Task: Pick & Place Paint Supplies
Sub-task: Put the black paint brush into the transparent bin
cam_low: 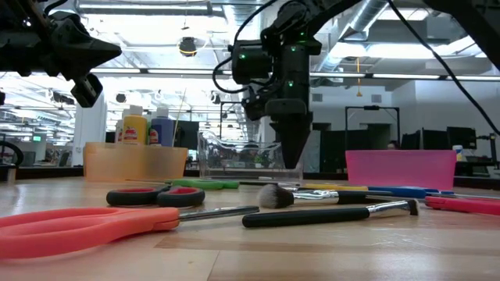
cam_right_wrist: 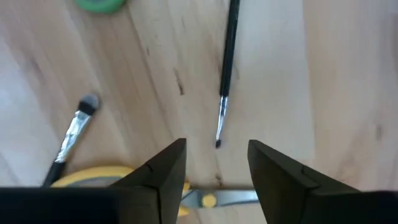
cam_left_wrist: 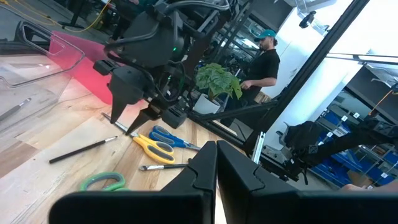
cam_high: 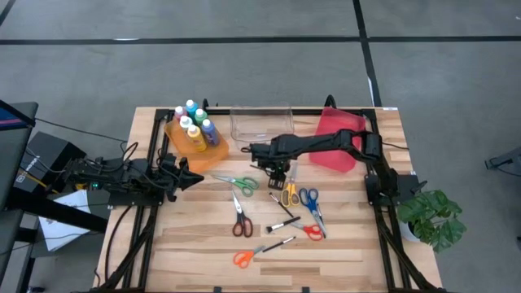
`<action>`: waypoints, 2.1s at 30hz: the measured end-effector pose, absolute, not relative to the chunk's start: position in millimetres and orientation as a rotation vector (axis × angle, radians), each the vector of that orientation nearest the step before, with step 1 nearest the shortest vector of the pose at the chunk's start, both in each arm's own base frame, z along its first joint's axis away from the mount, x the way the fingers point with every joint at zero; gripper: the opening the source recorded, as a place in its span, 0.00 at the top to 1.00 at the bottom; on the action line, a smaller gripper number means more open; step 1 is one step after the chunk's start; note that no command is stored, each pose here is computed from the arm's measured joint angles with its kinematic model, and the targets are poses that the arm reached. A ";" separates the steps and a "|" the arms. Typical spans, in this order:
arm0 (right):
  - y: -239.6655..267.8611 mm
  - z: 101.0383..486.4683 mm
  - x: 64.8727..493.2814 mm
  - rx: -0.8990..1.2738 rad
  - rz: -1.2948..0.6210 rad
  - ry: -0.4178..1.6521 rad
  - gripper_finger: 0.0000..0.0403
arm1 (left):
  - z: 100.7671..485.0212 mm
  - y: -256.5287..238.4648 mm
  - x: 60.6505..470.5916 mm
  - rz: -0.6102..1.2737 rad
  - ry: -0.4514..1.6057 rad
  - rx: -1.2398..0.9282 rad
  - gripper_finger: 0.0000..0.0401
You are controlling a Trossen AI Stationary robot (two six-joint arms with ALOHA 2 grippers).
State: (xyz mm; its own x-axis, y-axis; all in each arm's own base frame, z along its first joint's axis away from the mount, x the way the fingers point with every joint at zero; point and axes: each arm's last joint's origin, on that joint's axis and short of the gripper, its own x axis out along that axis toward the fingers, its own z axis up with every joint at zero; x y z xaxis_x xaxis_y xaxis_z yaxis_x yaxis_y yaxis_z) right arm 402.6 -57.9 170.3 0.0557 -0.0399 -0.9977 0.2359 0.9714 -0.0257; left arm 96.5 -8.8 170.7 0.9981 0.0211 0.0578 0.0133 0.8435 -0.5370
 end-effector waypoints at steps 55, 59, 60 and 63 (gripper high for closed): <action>-72.9 192.5 385.8 0.324 -0.231 1.329 1.00 | 170.7 -8.8 96.5 0.004 -0.063 -0.567 0.99; -68.5 226.0 376.9 0.365 -0.204 1.239 1.00 | 170.7 -8.9 96.5 0.003 -0.062 -0.567 0.99; -67.6 235.2 373.6 0.369 -0.194 1.215 1.00 | 170.7 -8.8 96.5 0.004 -0.063 -0.568 0.99; -66.3 264.1 362.0 0.380 -0.198 1.130 1.00 | 170.7 -8.8 96.5 0.004 -0.063 -0.567 0.99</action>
State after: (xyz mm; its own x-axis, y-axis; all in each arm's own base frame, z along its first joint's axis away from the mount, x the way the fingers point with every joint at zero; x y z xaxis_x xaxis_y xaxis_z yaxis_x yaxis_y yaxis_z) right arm 362.0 -66.3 264.1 0.4183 0.0361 -0.9076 0.3431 0.9189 0.1946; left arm 96.5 -8.8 170.7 0.9981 0.0208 0.0582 0.0137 0.8433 -0.5372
